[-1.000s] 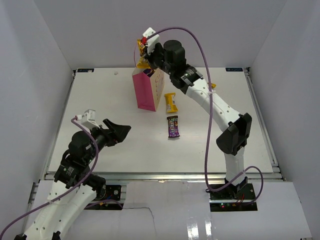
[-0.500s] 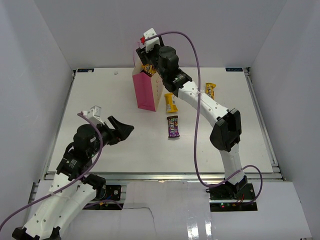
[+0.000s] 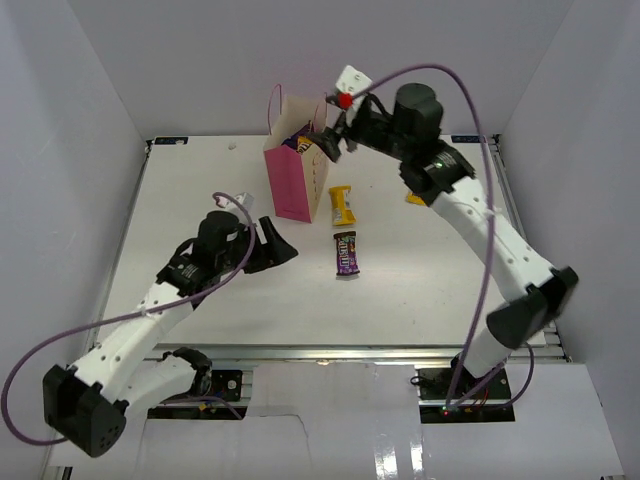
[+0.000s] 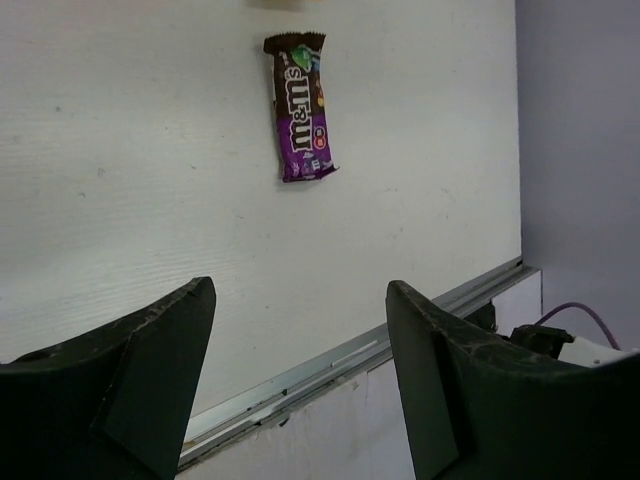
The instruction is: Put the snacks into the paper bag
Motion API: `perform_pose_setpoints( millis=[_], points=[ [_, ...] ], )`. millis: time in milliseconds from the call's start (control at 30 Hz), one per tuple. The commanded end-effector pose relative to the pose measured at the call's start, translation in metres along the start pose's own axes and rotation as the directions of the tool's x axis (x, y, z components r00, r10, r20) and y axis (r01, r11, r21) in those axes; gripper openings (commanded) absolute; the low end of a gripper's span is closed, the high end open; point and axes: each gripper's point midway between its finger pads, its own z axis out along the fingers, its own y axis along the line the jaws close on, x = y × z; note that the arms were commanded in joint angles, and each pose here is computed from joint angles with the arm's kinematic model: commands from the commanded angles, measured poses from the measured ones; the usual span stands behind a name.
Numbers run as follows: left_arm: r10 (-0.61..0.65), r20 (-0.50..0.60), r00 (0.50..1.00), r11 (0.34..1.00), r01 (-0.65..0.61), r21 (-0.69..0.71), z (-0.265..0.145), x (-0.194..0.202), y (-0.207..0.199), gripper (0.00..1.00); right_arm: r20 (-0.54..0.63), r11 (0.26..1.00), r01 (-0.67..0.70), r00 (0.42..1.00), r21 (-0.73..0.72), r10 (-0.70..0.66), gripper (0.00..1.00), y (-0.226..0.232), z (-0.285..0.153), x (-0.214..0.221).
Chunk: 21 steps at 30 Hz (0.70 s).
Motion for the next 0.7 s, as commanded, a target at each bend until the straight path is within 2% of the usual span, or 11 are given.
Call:
perform_pose_setpoints(
  millis=[0,67,100,167,200,233,267,300,367,433,667],
  points=[
    [0.048,-0.058,0.997,0.999,-0.047,0.022,0.025,0.007,-0.022,0.79,-0.125,0.948,-0.095,0.990,-0.304,0.059,0.83,0.068,-0.071,0.045],
    [0.072,-0.131,0.989,0.996,-0.078,-0.047,0.054,0.027,-0.017,0.79,-0.203,0.954,-0.159,0.973,-0.254,0.108,0.83,0.060,-0.110,0.080],
    [0.084,-0.121,0.989,0.993,-0.093,-0.075,0.064,0.023,-0.020,0.79,-0.311,0.933,-0.264,0.933,-0.245,0.183,0.83,0.078,-0.131,0.132],
    [0.085,-0.199,0.976,0.983,-0.115,-0.142,0.094,0.046,-0.011,0.79,-0.380,0.939,-0.321,0.889,-0.124,0.255,0.81,0.058,-0.175,0.170],
    [0.094,-0.165,0.982,0.975,-0.125,-0.184,0.106,0.037,-0.011,0.79,-0.446,0.920,-0.391,0.828,-0.022,0.341,0.81,0.053,-0.206,0.212],
    [0.101,-0.179,0.979,0.969,-0.137,-0.203,0.116,0.042,-0.010,0.79,-0.448,0.916,-0.401,0.816,0.016,0.365,0.80,0.051,-0.224,0.218],
    [0.099,-0.215,0.972,0.955,-0.153,-0.253,0.135,0.054,0.004,0.79,-0.471,0.897,-0.439,0.783,0.044,0.406,0.80,0.057,-0.241,0.232],
    [0.108,-0.197,0.974,0.955,-0.157,-0.252,0.146,0.045,-0.005,0.79,-0.500,0.873,-0.476,0.732,0.110,0.462,0.80,0.061,-0.265,0.258],
    [0.123,-0.232,0.965,0.934,-0.192,-0.301,0.172,0.053,0.008,0.75,-0.505,0.867,-0.478,0.719,0.138,0.477,0.79,0.069,-0.284,0.266],
    [0.134,-0.224,0.965,0.935,-0.198,-0.294,0.192,0.045,-0.002,0.74,-0.510,0.844,-0.502,0.684,0.191,0.522,0.79,0.077,-0.302,0.281],
    [0.164,-0.295,0.941,0.929,-0.248,-0.274,0.247,0.055,-0.005,0.73,-0.474,0.813,-0.523,0.665,0.256,0.577,0.80,0.077,-0.318,0.284]
  ],
)
